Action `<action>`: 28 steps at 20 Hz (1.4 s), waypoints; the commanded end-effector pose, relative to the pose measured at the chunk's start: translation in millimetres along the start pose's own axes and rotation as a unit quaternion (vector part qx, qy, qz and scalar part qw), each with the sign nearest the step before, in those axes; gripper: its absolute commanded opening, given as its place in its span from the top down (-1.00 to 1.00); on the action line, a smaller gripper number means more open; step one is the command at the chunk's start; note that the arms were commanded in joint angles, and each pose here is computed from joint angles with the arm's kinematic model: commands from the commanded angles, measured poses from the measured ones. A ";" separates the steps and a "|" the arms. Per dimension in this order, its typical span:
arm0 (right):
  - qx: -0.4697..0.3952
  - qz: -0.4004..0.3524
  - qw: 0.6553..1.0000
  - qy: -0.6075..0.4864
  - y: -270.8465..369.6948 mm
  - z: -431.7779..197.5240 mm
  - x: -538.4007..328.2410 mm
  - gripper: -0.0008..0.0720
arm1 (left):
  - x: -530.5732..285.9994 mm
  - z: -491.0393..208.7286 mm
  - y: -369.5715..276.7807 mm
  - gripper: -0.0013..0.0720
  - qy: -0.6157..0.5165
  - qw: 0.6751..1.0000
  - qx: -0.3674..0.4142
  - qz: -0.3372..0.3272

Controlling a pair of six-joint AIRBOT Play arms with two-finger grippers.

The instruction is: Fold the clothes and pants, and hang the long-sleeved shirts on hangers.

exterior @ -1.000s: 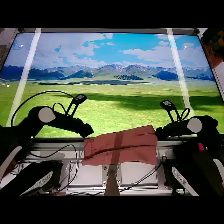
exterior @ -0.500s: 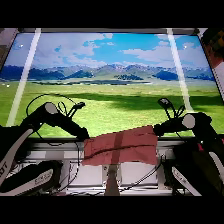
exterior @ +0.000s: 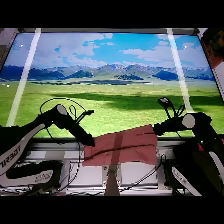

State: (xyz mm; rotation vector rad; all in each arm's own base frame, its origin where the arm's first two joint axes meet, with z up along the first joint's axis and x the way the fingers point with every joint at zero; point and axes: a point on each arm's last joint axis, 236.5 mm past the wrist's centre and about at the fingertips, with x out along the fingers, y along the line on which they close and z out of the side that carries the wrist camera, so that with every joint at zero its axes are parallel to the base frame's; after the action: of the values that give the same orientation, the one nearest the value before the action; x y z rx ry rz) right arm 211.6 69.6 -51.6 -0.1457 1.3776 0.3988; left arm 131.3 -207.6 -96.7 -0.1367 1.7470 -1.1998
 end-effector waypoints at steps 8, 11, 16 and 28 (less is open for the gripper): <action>0.003 -0.001 1.000 -0.027 -0.5 12.8 -0.2 -0.22 | -10.5 72.6 -5.0 0.91 -0.061 0.993 0.088 0.052; 0.002 0.027 0.998 -0.054 12.9 25.5 -1.5 -0.21 | -37.6 125.9 -6.8 0.91 -0.128 0.977 0.132 0.105; -0.002 0.023 0.997 -0.079 10.9 37.1 -3.0 -0.21 | -81.6 191.3 6.6 0.91 -0.241 0.939 0.153 0.193; 0.178 -0.067 0.974 -0.123 -86.4 35.2 -17.3 -0.27 | -100.0 197.5 20.8 0.02 -0.266 0.930 0.140 0.211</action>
State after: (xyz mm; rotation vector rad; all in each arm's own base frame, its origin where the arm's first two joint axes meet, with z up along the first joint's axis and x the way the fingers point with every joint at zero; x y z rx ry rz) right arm 267.5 23.3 -40.3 -0.0129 1.1850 0.1569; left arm 335.5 -274.9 -55.8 0.0819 1.0558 -0.9792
